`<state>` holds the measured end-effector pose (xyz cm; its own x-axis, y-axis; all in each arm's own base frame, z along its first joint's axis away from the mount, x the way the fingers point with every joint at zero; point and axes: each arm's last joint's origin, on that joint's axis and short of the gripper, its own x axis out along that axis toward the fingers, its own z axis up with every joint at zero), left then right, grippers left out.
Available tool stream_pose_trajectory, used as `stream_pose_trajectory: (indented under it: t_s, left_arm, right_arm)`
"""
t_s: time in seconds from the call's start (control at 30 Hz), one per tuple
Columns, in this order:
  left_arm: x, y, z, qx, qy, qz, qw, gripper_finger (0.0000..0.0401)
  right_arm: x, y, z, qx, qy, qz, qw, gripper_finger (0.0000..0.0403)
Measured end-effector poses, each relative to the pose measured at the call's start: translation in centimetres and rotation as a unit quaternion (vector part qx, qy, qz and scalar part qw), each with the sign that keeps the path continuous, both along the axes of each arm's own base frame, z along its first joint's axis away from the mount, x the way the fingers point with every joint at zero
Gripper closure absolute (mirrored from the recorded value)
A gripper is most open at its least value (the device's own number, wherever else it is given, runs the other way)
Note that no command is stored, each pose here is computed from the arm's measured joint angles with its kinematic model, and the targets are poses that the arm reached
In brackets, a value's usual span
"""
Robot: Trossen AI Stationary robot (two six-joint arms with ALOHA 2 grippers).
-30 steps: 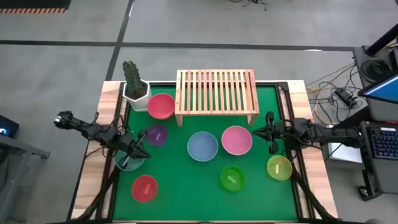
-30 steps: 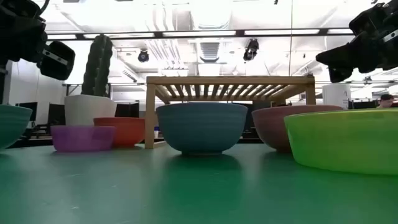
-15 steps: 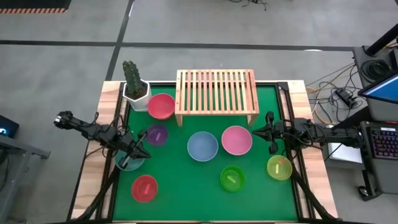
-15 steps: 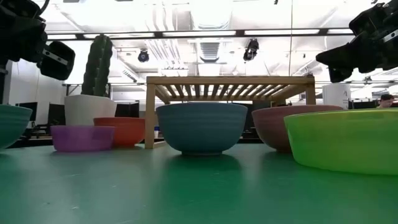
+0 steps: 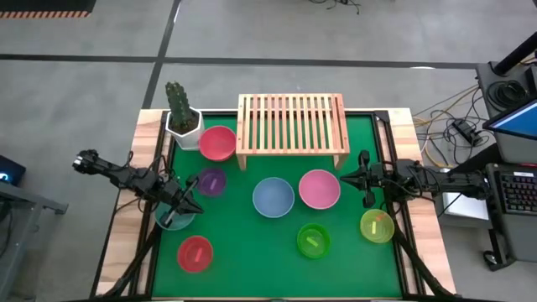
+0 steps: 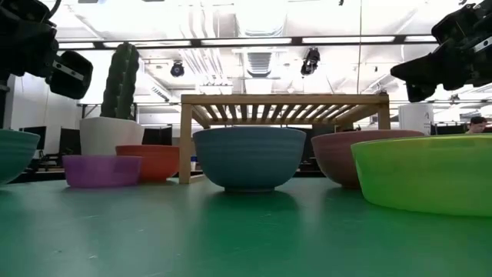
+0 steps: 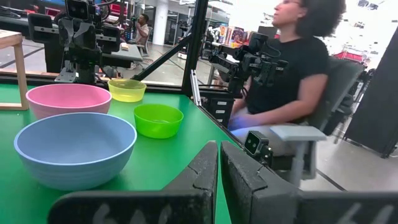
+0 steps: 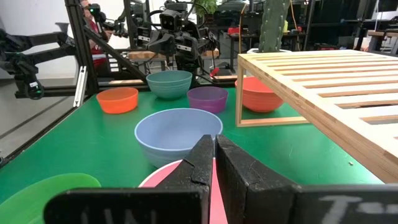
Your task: Place and stack bowls onto a shelf
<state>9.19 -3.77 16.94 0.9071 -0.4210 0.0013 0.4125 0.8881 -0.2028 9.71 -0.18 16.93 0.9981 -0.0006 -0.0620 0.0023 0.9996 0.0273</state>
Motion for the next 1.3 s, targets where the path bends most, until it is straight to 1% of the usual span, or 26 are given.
stream_pose_trajectory:
  t_s: [1.17, 1.2, 1.23, 1.3]
  left_arm:
    - [0.00, 0.00, 0.00, 0.000, 0.000, 0.000, 1.000, 0.0399]
    - [0.00, 0.00, 0.00, 0.000, 0.000, 0.000, 1.000, 0.0399]
    - [0.00, 0.00, 0.00, 0.000, 0.000, 0.000, 1.000, 0.0399]
    - [0.00, 0.00, -0.01, 0.001, 0.000, 0.000, 1.000, 0.0399]
  right_arm:
    - [0.00, 0.00, 0.00, 0.000, 0.000, 0.000, 1.000, 0.0394]
    - [0.00, 0.00, 0.00, -0.005, 0.000, 0.000, 1.000, 0.0394]
    - [0.00, 0.00, 0.00, -0.024, 0.000, 0.001, 1.000, 0.0394]
    - [0.00, 0.00, 0.00, -0.084, 0.000, 0.005, 0.996, 0.0394]
